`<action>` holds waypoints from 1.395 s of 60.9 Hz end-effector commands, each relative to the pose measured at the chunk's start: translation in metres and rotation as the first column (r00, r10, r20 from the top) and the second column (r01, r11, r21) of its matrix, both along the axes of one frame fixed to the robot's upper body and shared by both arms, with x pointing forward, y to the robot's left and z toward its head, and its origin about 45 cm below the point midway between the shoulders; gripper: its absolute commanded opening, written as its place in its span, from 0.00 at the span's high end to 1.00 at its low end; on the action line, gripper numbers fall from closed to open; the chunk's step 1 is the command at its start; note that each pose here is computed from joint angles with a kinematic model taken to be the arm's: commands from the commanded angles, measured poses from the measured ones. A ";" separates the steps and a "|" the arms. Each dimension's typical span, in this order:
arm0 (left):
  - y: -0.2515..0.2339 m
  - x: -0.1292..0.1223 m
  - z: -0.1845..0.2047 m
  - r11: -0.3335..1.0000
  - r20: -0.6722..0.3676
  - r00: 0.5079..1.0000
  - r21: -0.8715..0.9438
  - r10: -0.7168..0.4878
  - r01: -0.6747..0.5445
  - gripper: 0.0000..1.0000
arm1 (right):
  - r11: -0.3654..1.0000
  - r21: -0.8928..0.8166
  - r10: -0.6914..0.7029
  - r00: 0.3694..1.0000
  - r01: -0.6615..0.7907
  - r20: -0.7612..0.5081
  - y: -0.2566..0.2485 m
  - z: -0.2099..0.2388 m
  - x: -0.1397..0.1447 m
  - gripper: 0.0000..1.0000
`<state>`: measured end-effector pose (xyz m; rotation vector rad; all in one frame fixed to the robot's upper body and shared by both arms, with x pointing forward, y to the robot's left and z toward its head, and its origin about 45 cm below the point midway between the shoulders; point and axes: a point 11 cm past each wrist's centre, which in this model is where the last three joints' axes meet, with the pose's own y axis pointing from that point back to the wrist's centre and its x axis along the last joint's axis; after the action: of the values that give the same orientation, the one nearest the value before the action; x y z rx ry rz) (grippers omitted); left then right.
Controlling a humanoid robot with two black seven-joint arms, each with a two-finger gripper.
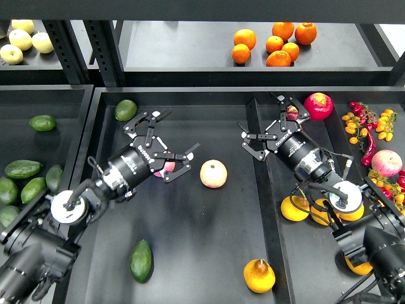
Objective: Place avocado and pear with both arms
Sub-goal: 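Move the left gripper from the apple toward the green avocado nearer the robot, then lower the left gripper onto the green avocado and close it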
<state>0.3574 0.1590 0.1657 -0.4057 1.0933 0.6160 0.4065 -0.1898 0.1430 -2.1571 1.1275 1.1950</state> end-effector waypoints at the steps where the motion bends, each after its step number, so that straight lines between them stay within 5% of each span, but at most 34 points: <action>1: 0.011 0.008 0.008 0.989 0.037 0.997 0.131 -0.074 0.069 0.03 | 1.000 -0.001 0.001 1.000 -0.001 -0.004 0.000 -0.001 -0.001 0.01; 33: 0.054 -0.005 -0.005 0.666 -0.084 0.908 0.653 -0.411 0.362 0.03 | 1.000 -0.001 -0.001 1.000 0.001 -0.015 -0.001 -0.006 -0.004 0.01; 54: 0.069 -0.025 -0.024 0.513 -0.180 0.859 0.736 -0.480 0.441 0.03 | 1.000 -0.001 -0.001 1.000 0.001 -0.015 -0.002 -0.006 -0.004 0.01; 85: 0.106 -0.066 -0.088 0.084 -0.353 0.735 0.871 -0.579 0.484 0.03 | 1.000 -0.001 -0.001 1.000 0.001 -0.017 -0.002 -0.007 -0.005 0.01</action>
<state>0.3007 0.2561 0.0909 0.9639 0.5587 0.4555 0.4021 -0.1914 0.1368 -2.1508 1.1358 1.2137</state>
